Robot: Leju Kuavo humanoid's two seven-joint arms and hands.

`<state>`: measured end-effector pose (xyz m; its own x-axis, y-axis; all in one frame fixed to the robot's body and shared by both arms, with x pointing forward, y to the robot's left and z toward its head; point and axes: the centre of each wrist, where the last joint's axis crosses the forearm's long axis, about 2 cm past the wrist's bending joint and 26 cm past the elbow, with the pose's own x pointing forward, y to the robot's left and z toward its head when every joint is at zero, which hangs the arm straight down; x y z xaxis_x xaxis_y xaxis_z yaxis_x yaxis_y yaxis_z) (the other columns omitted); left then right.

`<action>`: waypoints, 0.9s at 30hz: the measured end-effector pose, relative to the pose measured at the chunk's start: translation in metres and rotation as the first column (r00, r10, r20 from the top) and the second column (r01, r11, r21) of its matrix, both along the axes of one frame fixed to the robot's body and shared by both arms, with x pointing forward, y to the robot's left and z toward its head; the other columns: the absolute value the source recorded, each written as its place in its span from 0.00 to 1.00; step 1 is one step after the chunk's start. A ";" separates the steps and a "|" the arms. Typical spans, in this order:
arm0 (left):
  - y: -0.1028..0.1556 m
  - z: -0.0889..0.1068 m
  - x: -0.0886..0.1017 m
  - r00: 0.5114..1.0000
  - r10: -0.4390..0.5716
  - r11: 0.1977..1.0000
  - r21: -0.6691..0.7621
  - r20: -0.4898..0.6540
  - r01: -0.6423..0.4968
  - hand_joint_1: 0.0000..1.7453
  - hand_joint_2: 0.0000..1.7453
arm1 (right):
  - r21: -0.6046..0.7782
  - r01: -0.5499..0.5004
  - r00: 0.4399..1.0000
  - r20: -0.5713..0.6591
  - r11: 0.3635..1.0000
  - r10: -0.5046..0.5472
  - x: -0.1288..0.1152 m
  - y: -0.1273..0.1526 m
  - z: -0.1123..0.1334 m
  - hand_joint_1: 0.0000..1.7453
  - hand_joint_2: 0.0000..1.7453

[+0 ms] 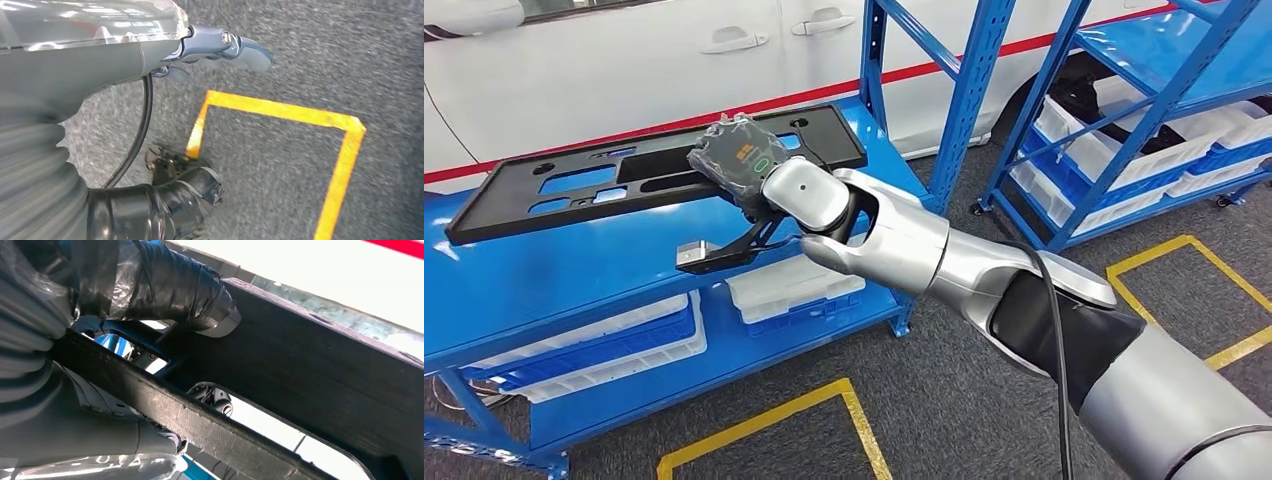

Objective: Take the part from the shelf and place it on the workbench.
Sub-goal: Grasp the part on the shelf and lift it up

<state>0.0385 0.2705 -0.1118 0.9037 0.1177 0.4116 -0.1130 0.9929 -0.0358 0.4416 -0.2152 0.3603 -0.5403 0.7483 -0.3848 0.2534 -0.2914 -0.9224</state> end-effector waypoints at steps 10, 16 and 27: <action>-0.001 0.000 -0.002 1.000 0.011 1.000 -0.004 -0.006 -0.011 0.00 1.00 | -0.003 -0.001 1.000 0.001 1.000 0.001 0.001 0.002 0.001 1.00 1.00; -0.001 0.000 0.000 1.000 0.010 1.000 -0.005 0.003 -0.010 0.00 1.00 | -0.007 -0.009 1.000 0.002 1.000 0.009 0.001 0.007 0.003 1.00 1.00; 0.001 0.000 0.002 1.000 0.008 1.000 -0.002 0.008 -0.008 0.00 1.00 | -0.016 -0.004 1.000 0.016 1.000 0.004 0.003 0.007 0.014 1.00 1.00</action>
